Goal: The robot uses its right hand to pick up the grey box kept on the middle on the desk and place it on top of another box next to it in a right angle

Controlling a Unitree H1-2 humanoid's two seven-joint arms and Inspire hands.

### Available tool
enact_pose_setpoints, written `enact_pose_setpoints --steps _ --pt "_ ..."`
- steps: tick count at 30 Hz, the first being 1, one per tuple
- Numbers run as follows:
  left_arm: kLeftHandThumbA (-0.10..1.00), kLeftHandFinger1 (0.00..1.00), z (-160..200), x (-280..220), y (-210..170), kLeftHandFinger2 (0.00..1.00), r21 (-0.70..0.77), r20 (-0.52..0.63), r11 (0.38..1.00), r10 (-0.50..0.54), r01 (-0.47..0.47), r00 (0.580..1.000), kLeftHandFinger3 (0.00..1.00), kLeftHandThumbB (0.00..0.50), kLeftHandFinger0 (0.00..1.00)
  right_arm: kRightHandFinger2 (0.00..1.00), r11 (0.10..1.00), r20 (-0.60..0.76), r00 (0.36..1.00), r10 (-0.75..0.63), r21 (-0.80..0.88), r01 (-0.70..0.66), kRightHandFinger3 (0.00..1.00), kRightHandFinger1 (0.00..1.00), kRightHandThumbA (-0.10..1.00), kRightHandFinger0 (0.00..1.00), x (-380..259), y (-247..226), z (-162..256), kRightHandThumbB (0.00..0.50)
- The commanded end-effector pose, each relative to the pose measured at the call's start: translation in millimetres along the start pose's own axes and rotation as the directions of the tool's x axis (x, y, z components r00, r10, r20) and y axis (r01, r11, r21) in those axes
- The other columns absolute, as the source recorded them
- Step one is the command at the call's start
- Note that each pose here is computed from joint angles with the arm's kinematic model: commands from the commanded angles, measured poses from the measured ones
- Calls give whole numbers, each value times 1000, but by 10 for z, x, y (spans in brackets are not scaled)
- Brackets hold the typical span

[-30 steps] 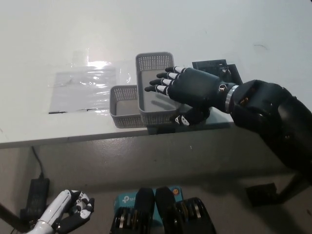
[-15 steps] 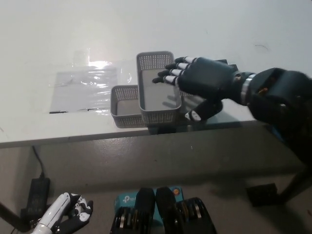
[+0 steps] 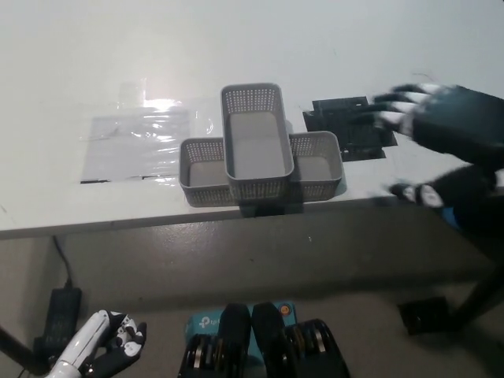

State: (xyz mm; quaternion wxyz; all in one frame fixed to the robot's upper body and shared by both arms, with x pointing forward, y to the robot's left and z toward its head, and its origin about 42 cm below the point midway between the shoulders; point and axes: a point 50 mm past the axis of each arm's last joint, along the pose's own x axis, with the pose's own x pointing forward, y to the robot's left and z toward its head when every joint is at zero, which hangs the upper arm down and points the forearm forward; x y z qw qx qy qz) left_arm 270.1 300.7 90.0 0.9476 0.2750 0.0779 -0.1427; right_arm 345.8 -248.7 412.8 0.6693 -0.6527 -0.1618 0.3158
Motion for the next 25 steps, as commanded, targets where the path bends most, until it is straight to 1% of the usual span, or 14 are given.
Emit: enact_pose_setpoints --steps 1,3,5,6,7,9,10,12,13,15,17,20,22,25 --pt "422 8 57 -23 143 123 23 55 999 44 -45 998 270 150 144 1000 933 -50 977 -206 292 212 1000 1000 438 1000 -565 171 -162 330" --pt "403 26 61 -38 155 146 18 41 998 52 -53 998 290 147 157 1000 839 -118 933 -340 409 358 1000 1000 388 1000 -606 487 -262 276" --pt "417 17 54 -46 154 121 11 39 998 54 -54 998 277 152 171 1000 756 -188 898 -398 488 437 1000 1000 415 990 -602 780 -336 249" --pt "438 1 39 -38 148 91 18 50 998 58 -59 997 258 156 177 1000 639 -285 850 -443 565 522 1000 1000 316 859 -548 1172 -417 226" --pt "445 0 45 -41 148 81 20 48 998 60 -61 997 251 161 185 1000 600 -322 836 -444 586 545 1000 993 282 798 -527 1307 -441 225" --pt "448 1 49 -44 125 90 6 40 998 55 -56 998 254 159 173 987 525 -392 804 -447 613 591 1000 871 268 668 -507 1571 -477 230" --pt "458 0 48 -37 127 87 23 45 998 56 -57 997 251 156 154 904 470 -421 776 -470 625 623 1000 752 221 537 -449 1773 -513 228" --pt "457 0 50 -43 134 94 28 47 998 52 -53 998 239 154 129 738 368 -519 719 -462 626 688 927 587 216 406 -282 2343 -583 200" --pt "476 0 55 -40 130 87 20 45 998 55 -55 998 246 170 138 701 341 -555 704 -443 621 705 896 566 227 433 -246 2475 -591 199" --pt "473 0 52 -44 141 77 24 40 998 59 -60 997 264 165 149 589 265 -644 661 -386 609 748 839 449 211 378 -147 2807 -602 211" --pt "446 0 54 -46 139 73 34 43 997 61 -63 997 256 148 149 540 251 -684 642 -348 592 766 816 403 245 351 -114 2964 -611 215" --pt "431 20 54 -53 141 85 24 37 998 60 -61 998 254 148 195 562 156 -743 611 -273 593 790 787 457 219 366 -59 3235 -633 229" --pt "466 16 49 -48 151 83 21 48 998 62 -63 997 250 157 201 558 140 -751 606 -262 592 794 782 438 216 331 -34 3286 -652 224" --pt "456 23 58 -39 154 103 21 47 998 65 -66 997 287 154 174 598 87 -767 592 -248 591 802 755 488 265 343 -31 3294 -651 256"
